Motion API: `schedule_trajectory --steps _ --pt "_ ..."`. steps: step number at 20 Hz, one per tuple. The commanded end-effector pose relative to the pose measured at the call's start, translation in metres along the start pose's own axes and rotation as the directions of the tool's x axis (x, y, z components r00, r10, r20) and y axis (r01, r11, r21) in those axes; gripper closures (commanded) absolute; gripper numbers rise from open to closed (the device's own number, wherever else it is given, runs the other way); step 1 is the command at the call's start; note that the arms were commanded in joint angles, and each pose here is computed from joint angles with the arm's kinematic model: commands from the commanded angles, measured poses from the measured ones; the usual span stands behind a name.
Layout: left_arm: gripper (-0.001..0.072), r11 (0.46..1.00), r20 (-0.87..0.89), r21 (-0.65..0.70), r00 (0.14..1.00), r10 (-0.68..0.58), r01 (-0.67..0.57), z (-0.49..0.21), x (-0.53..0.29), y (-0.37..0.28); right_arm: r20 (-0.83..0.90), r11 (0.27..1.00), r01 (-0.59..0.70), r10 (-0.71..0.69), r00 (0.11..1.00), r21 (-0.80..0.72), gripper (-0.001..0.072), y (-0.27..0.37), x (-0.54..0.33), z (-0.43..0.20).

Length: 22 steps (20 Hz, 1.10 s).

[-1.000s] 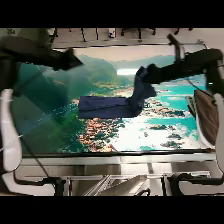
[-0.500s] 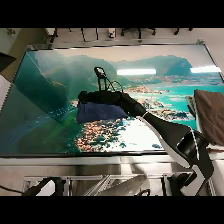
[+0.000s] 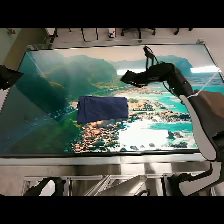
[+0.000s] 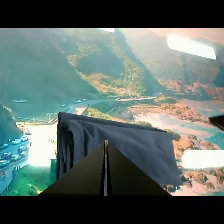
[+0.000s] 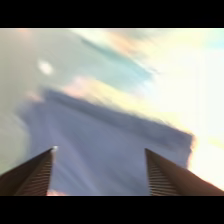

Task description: Fold the shirts.

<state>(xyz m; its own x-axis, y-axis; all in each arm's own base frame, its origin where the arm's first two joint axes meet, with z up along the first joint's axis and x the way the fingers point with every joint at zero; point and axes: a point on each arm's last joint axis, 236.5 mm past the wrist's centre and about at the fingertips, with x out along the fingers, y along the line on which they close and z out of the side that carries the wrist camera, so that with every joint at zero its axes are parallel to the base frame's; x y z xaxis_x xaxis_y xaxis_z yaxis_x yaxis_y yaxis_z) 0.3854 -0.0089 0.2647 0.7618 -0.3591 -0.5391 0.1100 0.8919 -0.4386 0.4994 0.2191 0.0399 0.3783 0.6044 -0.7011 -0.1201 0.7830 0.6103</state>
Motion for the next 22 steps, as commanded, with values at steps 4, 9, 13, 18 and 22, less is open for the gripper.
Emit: schedule_trajectory --steps 4,9,13,18,22 --pt "0.0697 1.0 0.002 0.0 1.0 0.002 -0.002 -0.001 0.001 0.002 -0.295 0.977 0.005 0.06 0.954 0.215 0.001 -0.071 0.044 -0.08" --pt "0.0696 1.0 0.0 0.0 1.0 0.002 -0.002 -0.001 0.001 0.002 -0.329 0.97 -0.028 0.108 0.938 0.24 0.0011 -0.063 0.088 -0.103" --pt "0.0697 1.0 0.0 0.0 1.0 0.003 -0.003 -0.002 0.001 0.002 -0.318 0.971 -0.015 0.093 0.944 0.239 0.0015 -0.059 0.106 -0.109" --pt "0.0696 1.0 -0.001 0.008 1.0 0.003 -0.003 -0.002 0.001 0.002 -0.284 0.976 -0.02 0.083 0.955 0.218 0.0479 -0.044 0.12 -0.108" --pt "0.0696 1.0 -0.021 0.03 1.0 -0.001 0.001 -0.006 0.001 0.001 -0.199 0.982 -0.068 0.103 0.975 0.174 0.0695 -0.018 0.095 -0.075"
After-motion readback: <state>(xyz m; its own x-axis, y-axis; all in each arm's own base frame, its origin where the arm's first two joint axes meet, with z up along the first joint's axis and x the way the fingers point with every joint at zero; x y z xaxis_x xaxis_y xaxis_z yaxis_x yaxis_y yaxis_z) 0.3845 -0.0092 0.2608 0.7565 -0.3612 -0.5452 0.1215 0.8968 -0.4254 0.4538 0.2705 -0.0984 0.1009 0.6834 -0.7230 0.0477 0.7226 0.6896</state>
